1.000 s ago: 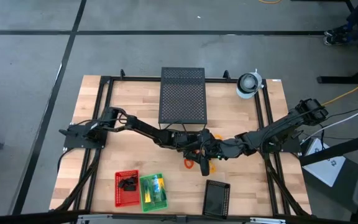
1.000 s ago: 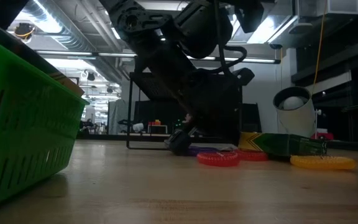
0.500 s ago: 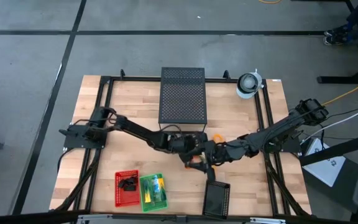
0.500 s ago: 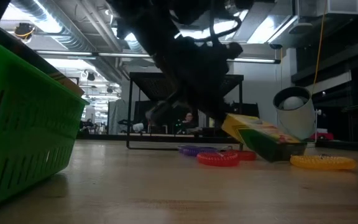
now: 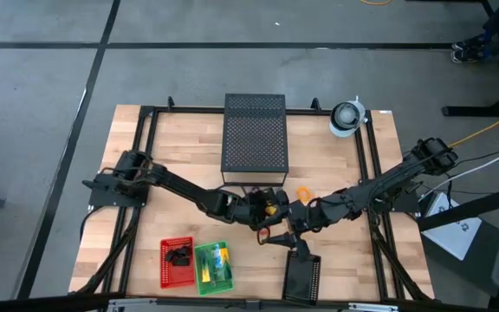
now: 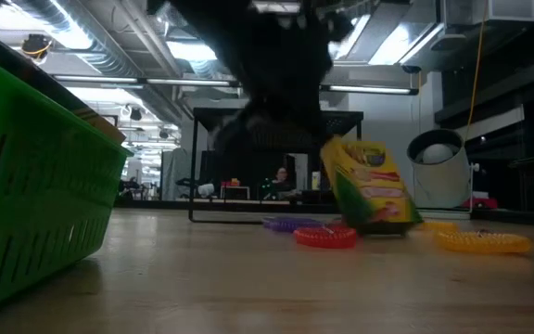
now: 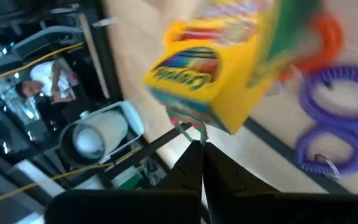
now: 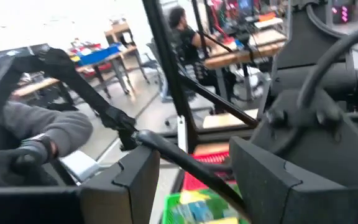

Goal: Pick & Place Office Desk Supplies
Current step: Put the crayon box into the green bin

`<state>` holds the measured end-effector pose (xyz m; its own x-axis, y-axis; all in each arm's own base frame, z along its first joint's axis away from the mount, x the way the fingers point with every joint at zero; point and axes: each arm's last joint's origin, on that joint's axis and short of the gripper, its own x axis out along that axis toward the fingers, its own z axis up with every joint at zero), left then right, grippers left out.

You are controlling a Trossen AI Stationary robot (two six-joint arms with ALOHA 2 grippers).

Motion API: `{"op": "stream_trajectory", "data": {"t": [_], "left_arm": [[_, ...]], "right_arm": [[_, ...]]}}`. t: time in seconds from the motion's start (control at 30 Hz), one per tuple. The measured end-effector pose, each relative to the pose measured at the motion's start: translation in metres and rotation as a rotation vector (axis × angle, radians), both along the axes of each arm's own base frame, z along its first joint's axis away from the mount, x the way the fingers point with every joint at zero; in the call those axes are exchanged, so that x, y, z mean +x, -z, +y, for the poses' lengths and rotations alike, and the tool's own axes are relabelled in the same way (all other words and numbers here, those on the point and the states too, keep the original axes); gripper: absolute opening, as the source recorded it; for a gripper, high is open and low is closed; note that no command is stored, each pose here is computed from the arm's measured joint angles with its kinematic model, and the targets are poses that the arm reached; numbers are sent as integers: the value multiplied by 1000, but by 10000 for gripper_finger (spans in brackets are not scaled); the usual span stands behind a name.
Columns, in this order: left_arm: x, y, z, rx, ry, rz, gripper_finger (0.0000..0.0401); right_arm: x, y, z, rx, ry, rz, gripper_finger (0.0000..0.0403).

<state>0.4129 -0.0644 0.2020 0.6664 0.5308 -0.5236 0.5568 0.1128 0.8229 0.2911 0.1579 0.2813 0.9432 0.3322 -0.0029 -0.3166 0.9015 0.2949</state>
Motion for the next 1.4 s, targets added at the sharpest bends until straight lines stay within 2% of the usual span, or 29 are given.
{"op": "stream_trajectory", "data": {"t": [0.17,0.33,0.6,0.73,0.83,1.03,1.23,1.33,1.4], "left_arm": [[-14,-35,-11,-20,0,-90,1],[-32,-63,-23,5,-2,-131,1],[-59,-93,-41,76,-8,-173,1],[-74,-109,-45,60,-22,-215,1],[-90,-124,-48,4,-41,-264,1],[-132,-156,-47,-225,-74,-392,1],[-169,-179,-50,-326,-76,-467,1],[-183,-188,-54,-407,-30,-487,1],[-190,-192,-57,-416,-17,-507,1]], "right_arm": [[-3,-4,6,-49,-24,-58,196],[-3,-9,7,-52,-25,-72,196],[-2,-12,8,-49,-22,-82,196],[-2,-12,7,-89,-6,-95,196],[-2,-12,7,-110,2,-102,196],[1,-12,2,-174,61,-109,196],[7,-7,-11,-220,144,-64,196],[11,-7,-19,-200,151,-57,196],[14,-7,-24,-187,156,-53,196]]}}
